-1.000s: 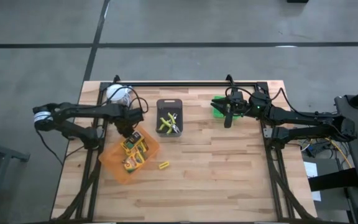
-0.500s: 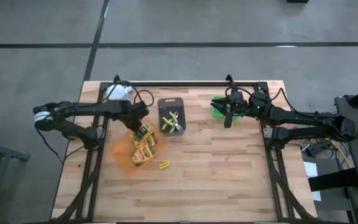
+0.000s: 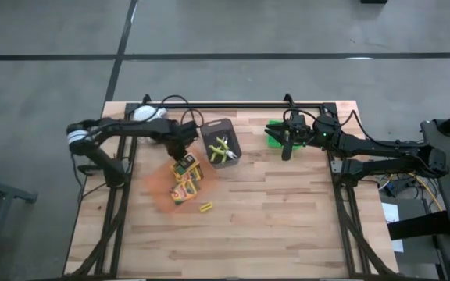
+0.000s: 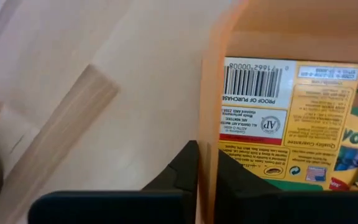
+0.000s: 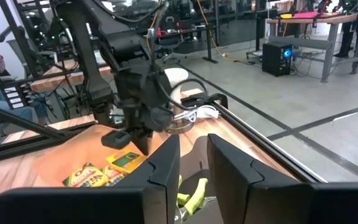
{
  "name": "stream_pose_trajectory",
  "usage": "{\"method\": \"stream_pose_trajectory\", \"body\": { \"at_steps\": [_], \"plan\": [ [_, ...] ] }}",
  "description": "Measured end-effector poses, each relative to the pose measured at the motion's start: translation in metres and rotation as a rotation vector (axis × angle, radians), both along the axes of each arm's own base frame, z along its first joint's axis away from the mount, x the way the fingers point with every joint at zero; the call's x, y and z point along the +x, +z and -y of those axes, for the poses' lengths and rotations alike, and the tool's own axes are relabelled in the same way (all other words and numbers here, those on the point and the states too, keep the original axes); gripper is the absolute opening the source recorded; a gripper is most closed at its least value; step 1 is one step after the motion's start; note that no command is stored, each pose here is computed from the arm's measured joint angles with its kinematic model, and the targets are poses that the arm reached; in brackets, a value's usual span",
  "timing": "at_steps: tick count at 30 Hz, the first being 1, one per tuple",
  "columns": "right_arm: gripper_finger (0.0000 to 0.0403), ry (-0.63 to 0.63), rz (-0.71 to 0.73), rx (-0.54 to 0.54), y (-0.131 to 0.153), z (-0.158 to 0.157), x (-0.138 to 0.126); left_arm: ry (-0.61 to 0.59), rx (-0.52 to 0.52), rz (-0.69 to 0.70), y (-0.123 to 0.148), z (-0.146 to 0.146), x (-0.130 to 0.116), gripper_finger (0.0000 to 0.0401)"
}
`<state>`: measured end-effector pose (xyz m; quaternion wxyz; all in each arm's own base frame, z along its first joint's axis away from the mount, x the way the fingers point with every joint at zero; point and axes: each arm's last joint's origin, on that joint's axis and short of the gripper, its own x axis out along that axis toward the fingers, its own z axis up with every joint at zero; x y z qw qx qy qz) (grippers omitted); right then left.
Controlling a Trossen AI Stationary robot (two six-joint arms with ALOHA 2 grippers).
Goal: Pick & Place School Supplies
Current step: Adjust the orange bin
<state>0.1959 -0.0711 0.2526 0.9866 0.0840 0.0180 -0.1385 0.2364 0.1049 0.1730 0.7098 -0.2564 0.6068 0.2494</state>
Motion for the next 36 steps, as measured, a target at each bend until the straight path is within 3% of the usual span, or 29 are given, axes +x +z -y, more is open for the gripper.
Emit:
{"method": "stream_pose_trajectory", "body": {
  "at_steps": [13, 20, 29, 36],
  "plan": [
    [0.0074, 0.0, 0.0, 0.0, 0.0, 0.0, 0.0, -0.152, 0.024, -0.007, 0.006, -0.03, 0.062, 0.0016],
    [0.0084, 0.0, 0.0, 0.0, 0.0, 0.0, 0.0, -0.166, 0.043, 0.014, 0.009, -0.043, 0.084, 0.0013],
    [0.0084, -0.001, 0.001, 0.0, 0.0, 0.0, 0.0, -0.168, 0.037, 0.002, 0.007, -0.052, 0.099, 0.0019],
    [0.0071, 0.0, 0.001, 0.0, 0.0, 0.0, 0.0, -0.161, 0.011, -0.043, 0.013, -0.049, 0.09, 0.0021]
  ]
}}
